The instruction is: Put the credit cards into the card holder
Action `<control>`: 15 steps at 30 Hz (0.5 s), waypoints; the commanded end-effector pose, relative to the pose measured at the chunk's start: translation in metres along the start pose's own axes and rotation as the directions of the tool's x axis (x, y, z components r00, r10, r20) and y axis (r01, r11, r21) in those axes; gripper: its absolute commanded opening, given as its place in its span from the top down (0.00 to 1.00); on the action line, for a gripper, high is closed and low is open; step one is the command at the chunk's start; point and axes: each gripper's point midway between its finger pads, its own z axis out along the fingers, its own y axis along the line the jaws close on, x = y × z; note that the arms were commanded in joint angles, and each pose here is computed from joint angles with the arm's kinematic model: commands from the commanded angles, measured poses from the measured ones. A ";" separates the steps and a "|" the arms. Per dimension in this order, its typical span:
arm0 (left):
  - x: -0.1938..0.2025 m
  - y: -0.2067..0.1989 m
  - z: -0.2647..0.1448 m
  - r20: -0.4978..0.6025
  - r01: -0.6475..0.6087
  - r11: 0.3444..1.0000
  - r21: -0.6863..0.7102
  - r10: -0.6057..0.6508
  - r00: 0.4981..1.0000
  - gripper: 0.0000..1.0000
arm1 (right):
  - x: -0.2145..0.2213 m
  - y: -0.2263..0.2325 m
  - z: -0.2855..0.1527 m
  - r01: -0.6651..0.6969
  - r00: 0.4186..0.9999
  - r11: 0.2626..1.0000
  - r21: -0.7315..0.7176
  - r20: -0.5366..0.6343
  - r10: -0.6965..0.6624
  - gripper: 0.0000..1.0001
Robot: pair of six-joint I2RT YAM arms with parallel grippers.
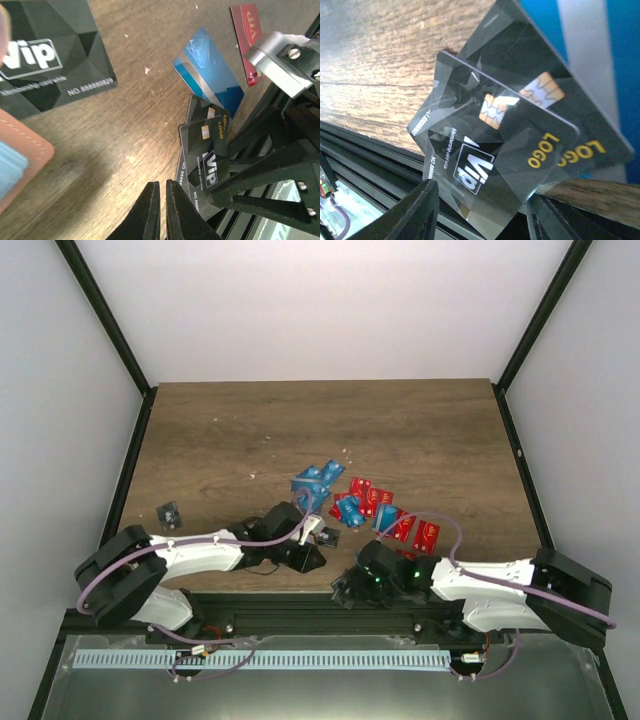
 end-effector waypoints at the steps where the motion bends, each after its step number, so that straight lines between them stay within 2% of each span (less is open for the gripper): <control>1: 0.011 -0.010 0.009 -0.036 -0.034 0.997 0.068 0.037 0.999 0.93 | -0.001 0.000 0.011 -0.008 1.000 0.998 -0.059 0.013 0.009 0.54; 4: 0.018 -0.008 0.013 -0.062 -0.021 0.997 0.073 0.026 0.998 0.93 | 0.000 -0.005 0.013 -0.017 1.000 0.998 -0.054 0.009 0.018 0.66; 8: 0.020 -0.007 0.014 -0.064 -0.014 0.998 0.064 0.018 0.998 0.93 | 0.000 -0.012 0.012 -0.037 0.999 0.999 -0.037 0.017 0.038 0.87; 15: 0.012 -0.009 0.012 -0.037 -0.005 0.998 0.056 0.007 0.999 0.93 | -0.007 -0.004 -0.005 -0.031 0.996 0.996 -0.082 0.077 0.037 0.99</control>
